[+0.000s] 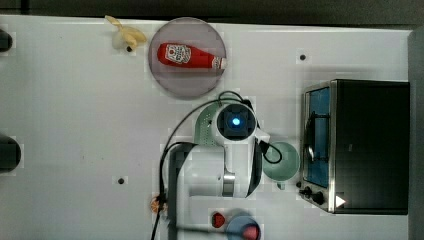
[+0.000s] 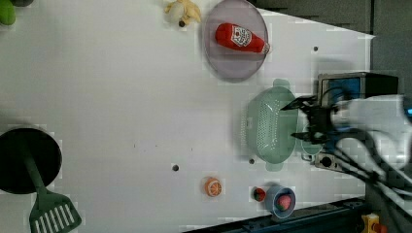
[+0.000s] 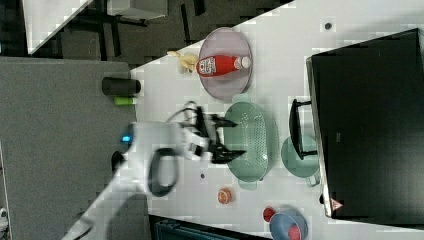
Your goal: Drag strainer left to right.
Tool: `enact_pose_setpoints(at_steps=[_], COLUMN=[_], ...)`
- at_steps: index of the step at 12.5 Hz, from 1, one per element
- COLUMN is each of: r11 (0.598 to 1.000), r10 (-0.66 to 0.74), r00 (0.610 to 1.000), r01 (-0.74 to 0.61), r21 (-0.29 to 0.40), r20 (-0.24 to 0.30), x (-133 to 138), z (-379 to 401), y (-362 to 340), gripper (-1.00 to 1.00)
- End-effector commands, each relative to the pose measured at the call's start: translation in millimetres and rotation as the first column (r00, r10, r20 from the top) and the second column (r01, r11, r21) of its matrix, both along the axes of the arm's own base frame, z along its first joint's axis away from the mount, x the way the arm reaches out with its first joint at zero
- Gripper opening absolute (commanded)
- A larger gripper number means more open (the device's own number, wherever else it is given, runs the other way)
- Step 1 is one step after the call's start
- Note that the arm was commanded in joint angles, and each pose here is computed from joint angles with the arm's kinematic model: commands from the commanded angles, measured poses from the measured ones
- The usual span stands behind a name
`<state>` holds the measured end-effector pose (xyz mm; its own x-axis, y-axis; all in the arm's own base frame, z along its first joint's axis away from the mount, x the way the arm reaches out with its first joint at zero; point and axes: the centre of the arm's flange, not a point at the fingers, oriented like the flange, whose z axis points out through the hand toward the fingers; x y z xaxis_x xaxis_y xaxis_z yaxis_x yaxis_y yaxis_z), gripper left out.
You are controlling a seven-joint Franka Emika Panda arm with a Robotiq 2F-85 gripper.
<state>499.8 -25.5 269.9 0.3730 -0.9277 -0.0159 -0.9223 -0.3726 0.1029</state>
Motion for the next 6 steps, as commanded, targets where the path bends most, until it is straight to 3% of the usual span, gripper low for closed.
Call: enact_pose_setpoints(at_steps=[1, 6], r11=[0.966, 0.945], r10=[0.258, 0.324], r00=[0.961, 0.944], r01=[-0.259, -0.326], r21=[-0.009, 0.009], r20=[0.097, 0.067], x=[19, 2], z=[130, 278], y=[-16, -19], gripper=[1.00, 1.00])
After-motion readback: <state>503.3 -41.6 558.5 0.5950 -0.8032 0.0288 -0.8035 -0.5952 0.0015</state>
